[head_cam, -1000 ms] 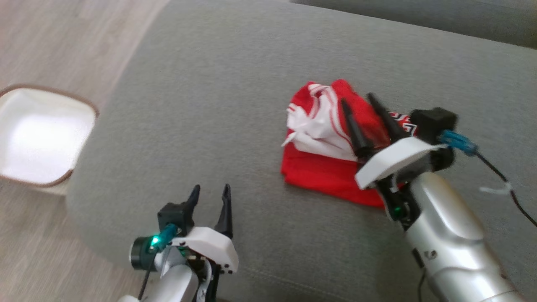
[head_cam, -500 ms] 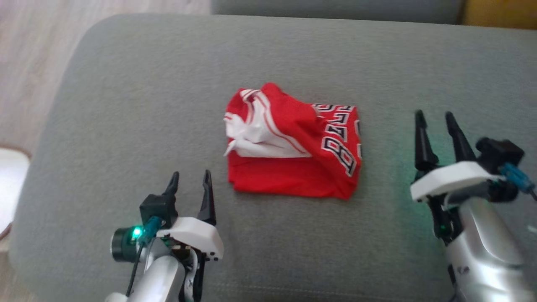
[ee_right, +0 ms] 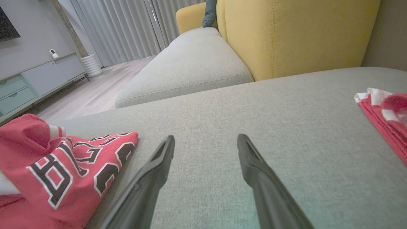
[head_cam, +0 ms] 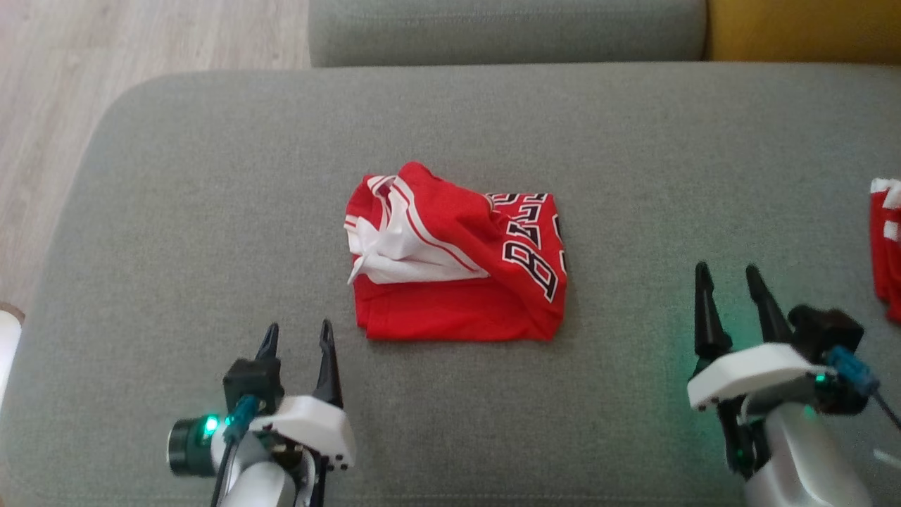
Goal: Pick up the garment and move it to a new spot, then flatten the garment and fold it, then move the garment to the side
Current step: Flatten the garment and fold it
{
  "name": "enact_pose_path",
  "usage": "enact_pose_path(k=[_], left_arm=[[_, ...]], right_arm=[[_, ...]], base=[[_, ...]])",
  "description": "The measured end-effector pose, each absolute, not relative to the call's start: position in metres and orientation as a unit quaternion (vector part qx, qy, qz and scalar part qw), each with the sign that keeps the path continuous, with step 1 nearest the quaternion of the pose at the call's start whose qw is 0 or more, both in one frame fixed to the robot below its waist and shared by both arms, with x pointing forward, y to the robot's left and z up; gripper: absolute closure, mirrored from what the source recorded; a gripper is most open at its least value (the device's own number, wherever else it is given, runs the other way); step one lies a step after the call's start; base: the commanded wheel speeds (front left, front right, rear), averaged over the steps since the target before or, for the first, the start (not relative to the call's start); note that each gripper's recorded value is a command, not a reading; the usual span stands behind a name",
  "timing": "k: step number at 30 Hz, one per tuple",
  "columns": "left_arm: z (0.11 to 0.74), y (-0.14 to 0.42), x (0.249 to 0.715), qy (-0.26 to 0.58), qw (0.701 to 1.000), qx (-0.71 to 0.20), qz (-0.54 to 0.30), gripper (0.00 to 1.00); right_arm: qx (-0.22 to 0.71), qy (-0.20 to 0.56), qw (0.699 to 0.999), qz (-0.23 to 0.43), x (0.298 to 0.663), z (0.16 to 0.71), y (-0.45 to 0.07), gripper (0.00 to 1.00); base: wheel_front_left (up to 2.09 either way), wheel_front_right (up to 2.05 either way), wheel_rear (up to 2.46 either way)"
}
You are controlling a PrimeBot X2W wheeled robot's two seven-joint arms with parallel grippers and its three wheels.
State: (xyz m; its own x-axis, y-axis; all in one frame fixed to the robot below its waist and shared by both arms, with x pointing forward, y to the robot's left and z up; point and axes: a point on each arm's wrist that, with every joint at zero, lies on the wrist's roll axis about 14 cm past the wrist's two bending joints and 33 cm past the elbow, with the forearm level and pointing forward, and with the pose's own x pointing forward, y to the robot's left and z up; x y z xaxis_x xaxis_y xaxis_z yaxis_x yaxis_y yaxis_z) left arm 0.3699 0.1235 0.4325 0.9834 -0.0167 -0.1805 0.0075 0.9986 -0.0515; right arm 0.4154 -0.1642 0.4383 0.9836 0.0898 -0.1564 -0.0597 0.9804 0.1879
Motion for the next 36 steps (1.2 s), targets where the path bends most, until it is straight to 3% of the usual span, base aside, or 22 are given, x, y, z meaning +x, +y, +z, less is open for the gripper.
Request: enact_pose_path(k=[15,19,25,36], left_arm=[[0.432,0.133,0.351,0.09,0.996,-0.024,0.004,0.0],[0.429,0.134,0.349,0.095,0.995,-0.025,0.004,0.0],[0.423,0.135,0.342,0.107,0.994,-0.037,0.01,0.0],[0.424,0.156,0.335,0.11,0.991,-0.047,0.053,0.0]], right_arm=[[0.112,0.099,0.987,0.063,0.394,0.43,-0.141,0.0],[0.107,0.117,0.98,0.117,0.403,0.43,-0.105,0.0],[0.082,0.093,0.966,0.227,0.449,0.48,-0.039,0.0],[0.014,0.168,0.915,0.367,0.479,0.487,0.049,0.0]], base=[[0.0,0.0,0.0],[0.0,0.0,0.0],[0.0,0.0,0.0],[0.0,0.0,0.0]])
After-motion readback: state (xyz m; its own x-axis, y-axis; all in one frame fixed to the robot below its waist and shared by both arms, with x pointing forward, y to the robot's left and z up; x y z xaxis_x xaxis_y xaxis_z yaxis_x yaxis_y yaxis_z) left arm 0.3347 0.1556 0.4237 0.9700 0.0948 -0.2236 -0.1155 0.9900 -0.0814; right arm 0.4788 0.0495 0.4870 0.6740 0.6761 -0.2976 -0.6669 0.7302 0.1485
